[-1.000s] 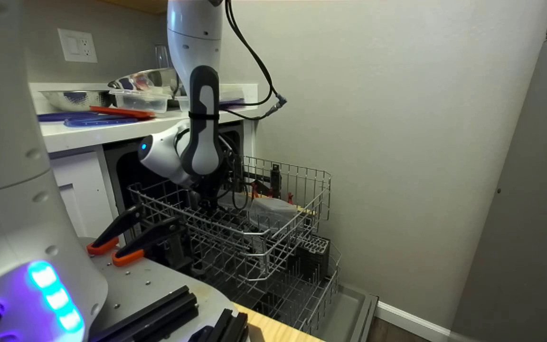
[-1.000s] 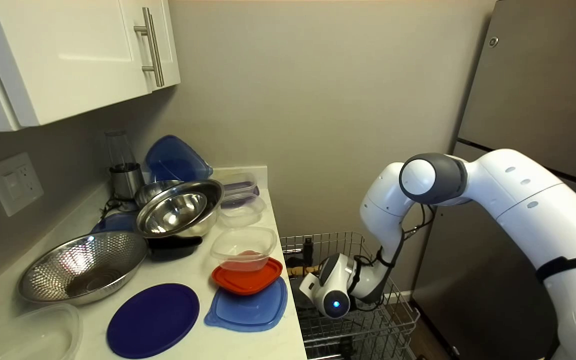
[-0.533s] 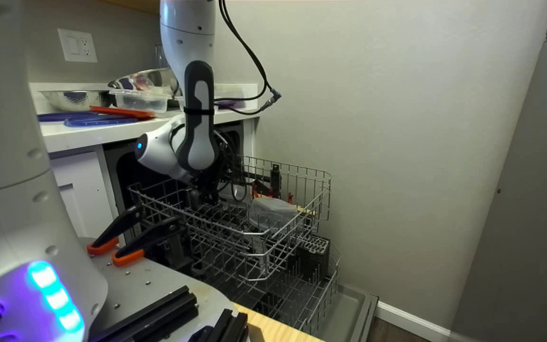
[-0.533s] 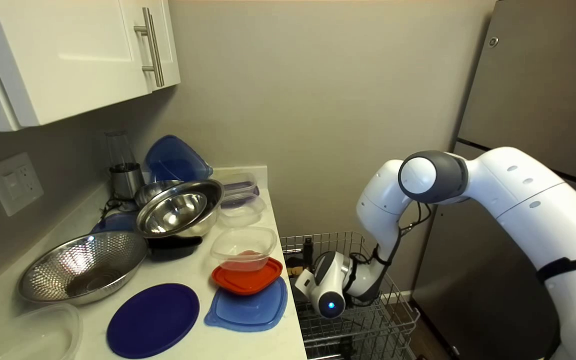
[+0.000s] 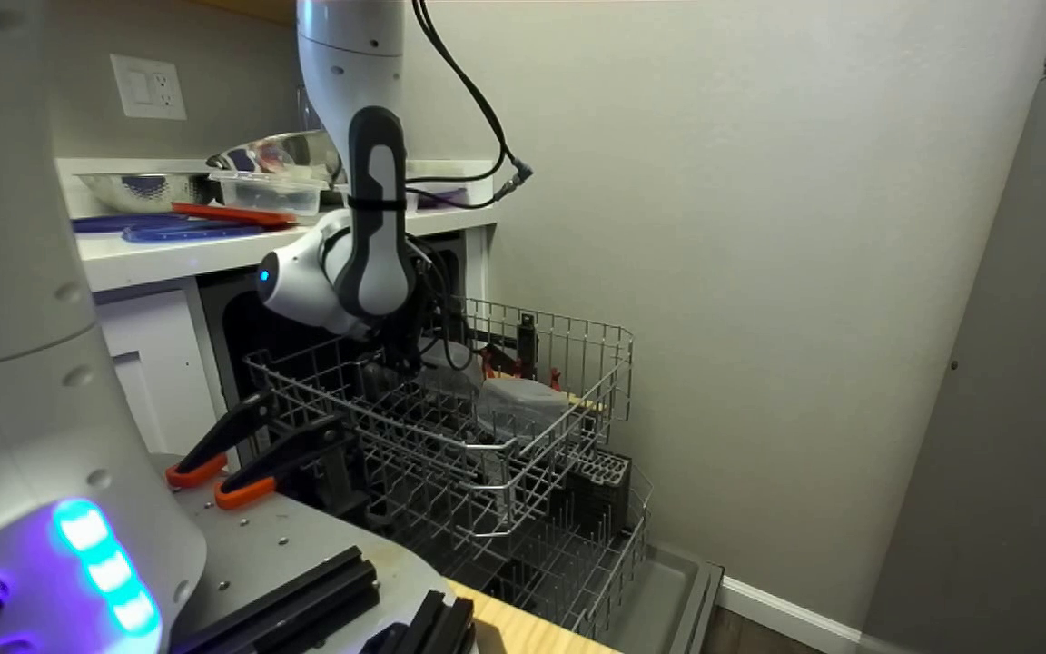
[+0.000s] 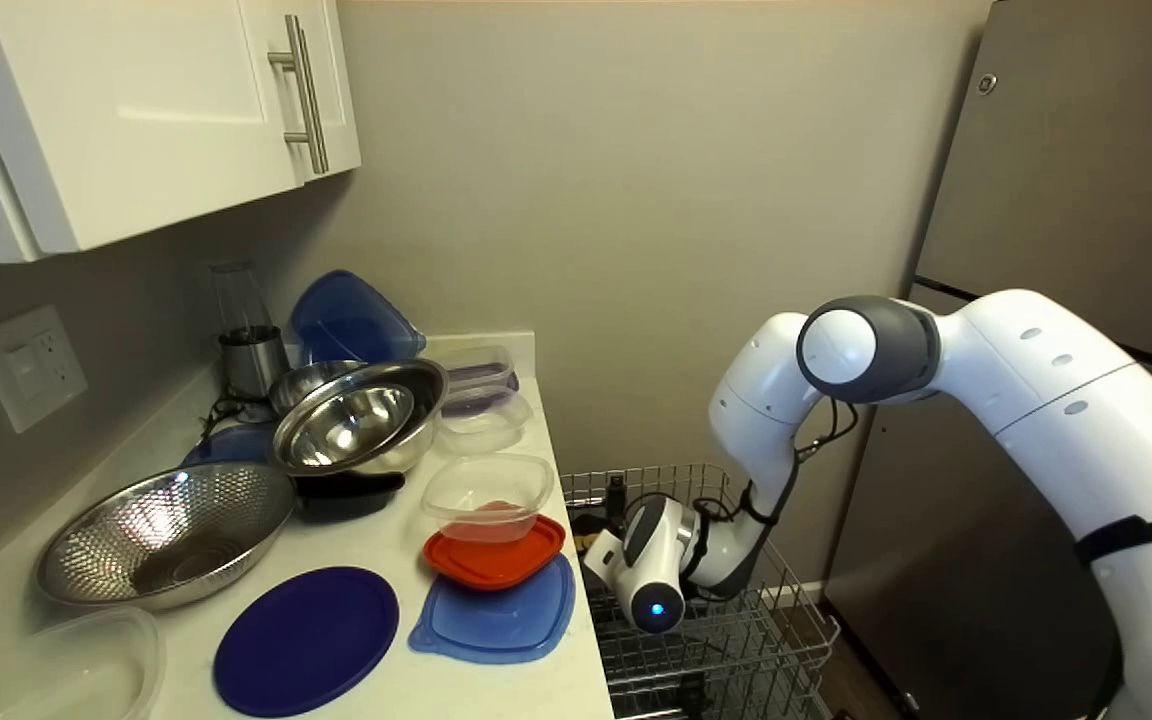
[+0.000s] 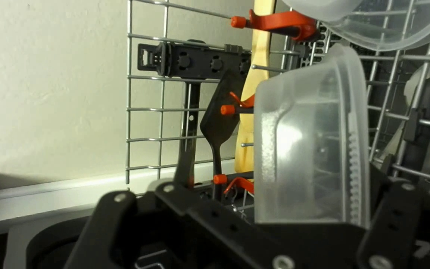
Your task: Remove the left bowl out of the dishwasher
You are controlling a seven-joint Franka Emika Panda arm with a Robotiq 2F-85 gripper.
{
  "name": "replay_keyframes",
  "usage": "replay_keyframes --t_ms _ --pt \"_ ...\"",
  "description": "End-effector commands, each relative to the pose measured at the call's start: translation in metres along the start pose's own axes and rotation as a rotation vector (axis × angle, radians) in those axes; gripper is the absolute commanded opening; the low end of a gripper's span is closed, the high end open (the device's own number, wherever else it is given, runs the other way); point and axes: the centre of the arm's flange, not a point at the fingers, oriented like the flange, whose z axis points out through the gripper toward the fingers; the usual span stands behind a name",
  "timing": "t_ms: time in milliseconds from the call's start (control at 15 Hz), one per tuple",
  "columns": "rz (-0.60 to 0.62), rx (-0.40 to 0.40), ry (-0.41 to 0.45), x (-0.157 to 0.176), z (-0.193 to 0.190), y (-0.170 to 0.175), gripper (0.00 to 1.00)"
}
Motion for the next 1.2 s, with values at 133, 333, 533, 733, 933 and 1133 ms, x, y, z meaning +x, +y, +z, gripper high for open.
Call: replay_keyframes --t_ms 133,333,533,733,933,1133 --pt "-0.010 -0.079 0.011 -0.009 -0.006 0.009 0.74" --pt "-0.011 -0.113 0.014 -0.008 -0.004 0.015 0.60" --pt "-0.011 -0.140 0.015 -0.006 -0.001 0.021 0.40" --pt "-0.012 -0.171 0.012 -0.003 -0.001 0.029 0.22" --pt "-0.003 -0.214 0.002 0.000 -0.003 0.041 0.03" --pt "0.004 -0.247 -0.005 0.003 -0.006 0.049 0.00"
